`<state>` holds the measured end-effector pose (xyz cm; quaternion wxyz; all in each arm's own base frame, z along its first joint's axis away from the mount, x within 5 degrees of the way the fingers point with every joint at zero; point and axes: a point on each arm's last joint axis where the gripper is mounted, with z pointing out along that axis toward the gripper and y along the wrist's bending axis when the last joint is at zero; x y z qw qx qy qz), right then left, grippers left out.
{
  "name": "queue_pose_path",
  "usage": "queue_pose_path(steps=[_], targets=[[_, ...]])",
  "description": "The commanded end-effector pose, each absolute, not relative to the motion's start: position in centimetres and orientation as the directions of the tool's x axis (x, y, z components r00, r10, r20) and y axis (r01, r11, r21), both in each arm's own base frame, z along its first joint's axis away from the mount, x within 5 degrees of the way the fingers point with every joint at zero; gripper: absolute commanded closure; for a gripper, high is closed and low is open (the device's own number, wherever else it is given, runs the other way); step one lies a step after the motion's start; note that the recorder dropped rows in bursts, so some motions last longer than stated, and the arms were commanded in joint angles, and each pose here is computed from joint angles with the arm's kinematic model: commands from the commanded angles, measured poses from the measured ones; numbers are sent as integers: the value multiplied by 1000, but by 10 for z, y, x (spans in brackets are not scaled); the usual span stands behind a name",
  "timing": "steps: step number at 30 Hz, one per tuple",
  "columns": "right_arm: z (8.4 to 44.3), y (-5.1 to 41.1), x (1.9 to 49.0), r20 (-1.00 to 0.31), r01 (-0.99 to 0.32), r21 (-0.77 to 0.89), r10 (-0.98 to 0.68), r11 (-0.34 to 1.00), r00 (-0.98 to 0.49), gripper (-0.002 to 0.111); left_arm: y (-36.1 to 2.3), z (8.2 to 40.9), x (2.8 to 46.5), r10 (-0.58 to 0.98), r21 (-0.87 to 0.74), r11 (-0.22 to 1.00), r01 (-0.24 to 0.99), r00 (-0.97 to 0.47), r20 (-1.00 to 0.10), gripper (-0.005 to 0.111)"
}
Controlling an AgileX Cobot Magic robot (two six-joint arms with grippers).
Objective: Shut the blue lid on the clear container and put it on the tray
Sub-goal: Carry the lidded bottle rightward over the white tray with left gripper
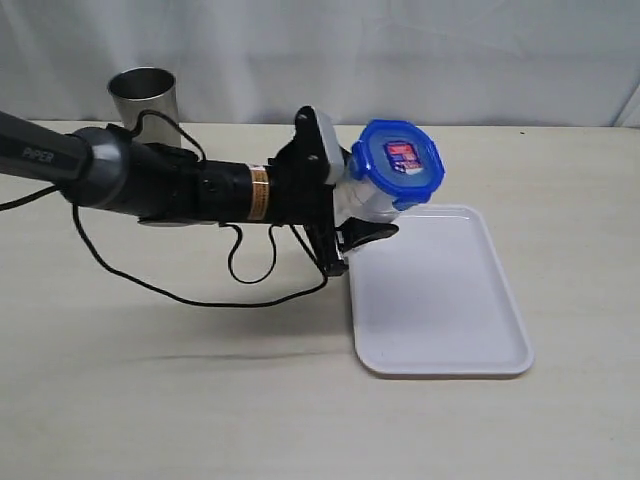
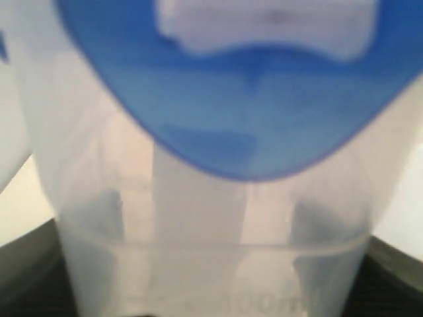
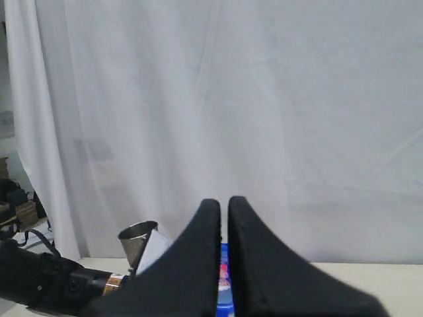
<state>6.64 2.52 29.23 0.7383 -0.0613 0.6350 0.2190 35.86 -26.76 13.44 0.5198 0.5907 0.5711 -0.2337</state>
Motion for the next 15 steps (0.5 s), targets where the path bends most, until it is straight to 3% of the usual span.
queue_pose_path(steps=[1, 9, 15], targets=[[289, 22, 63, -957, -394, 204, 267, 896, 113, 104, -287, 146, 365, 582, 549, 145, 823, 378, -720, 107], [279, 23, 65, -963, -388, 202, 254, 899, 87, 104, -315, 160, 363, 708, 802, -129, 584, 620, -337, 107], [273, 24, 66, -968, -384, 193, 240, 903, 78, 104, -327, 161, 357, 723, 831, -376, 410, 691, -13, 107]])
